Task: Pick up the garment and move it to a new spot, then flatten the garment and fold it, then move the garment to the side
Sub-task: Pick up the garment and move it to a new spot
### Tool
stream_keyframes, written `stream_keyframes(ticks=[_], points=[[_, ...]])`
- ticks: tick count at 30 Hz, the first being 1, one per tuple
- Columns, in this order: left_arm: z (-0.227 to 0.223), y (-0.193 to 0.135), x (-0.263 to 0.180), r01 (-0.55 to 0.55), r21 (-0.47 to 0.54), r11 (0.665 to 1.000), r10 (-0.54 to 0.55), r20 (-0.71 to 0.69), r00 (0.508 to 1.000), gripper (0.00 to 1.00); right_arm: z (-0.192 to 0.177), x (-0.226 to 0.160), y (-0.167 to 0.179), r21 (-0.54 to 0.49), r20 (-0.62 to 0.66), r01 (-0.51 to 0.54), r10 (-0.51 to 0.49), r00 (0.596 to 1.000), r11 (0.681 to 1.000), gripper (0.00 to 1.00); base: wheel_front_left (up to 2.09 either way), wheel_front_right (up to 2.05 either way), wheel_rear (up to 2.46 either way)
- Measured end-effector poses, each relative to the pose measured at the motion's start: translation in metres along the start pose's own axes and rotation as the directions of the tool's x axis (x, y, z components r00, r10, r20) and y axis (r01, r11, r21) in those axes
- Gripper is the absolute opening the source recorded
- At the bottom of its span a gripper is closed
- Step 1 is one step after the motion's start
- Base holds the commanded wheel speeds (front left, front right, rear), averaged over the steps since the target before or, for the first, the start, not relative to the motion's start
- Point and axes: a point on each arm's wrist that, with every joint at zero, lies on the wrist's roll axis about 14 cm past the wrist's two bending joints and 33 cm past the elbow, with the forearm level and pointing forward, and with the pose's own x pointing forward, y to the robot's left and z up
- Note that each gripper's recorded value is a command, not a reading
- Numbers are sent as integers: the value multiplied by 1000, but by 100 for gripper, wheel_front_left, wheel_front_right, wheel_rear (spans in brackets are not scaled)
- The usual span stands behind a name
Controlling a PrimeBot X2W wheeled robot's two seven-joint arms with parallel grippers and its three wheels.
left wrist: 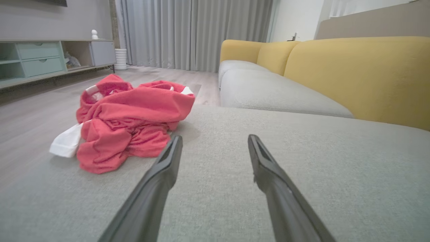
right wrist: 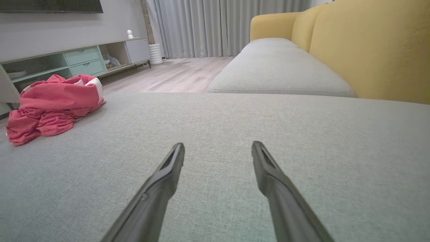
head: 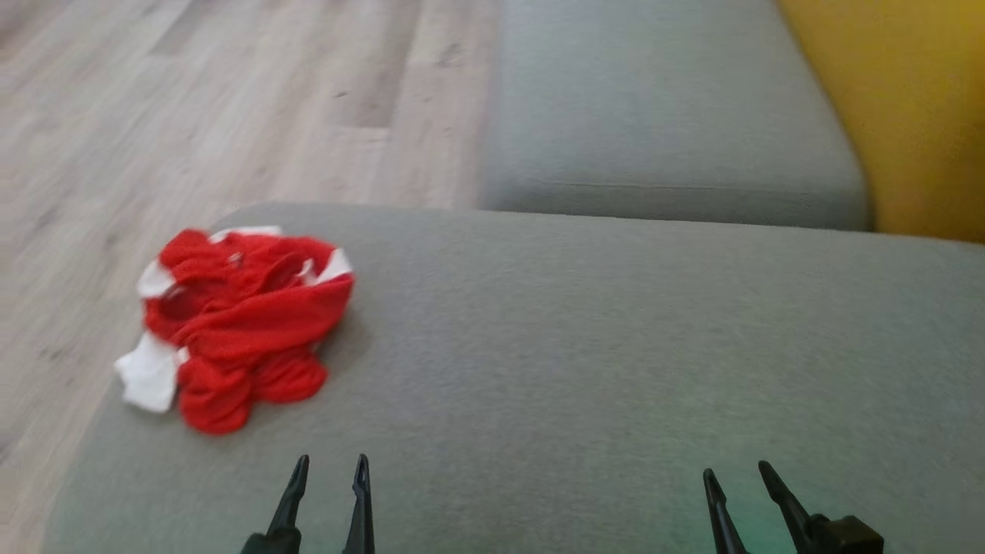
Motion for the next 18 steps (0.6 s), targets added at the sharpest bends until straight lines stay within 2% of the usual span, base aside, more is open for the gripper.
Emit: stream_keyframes(ticks=[7,14,18], points=[[5,53,-18,-180,-6,984,180,25,983,100,-2,27,37,-21,-35,-150,149,988,989,100,0,0,0],[14,107,-41,-393,-19,919,393,44,918,100,14,73,90,-51,-14,-330,329,944,943,100,0,0,0],[15,124,-50,-462,-17,887,463,39,886,100,5,84,110,-55,-42,-394,392,919,918,100,0,0,0]])
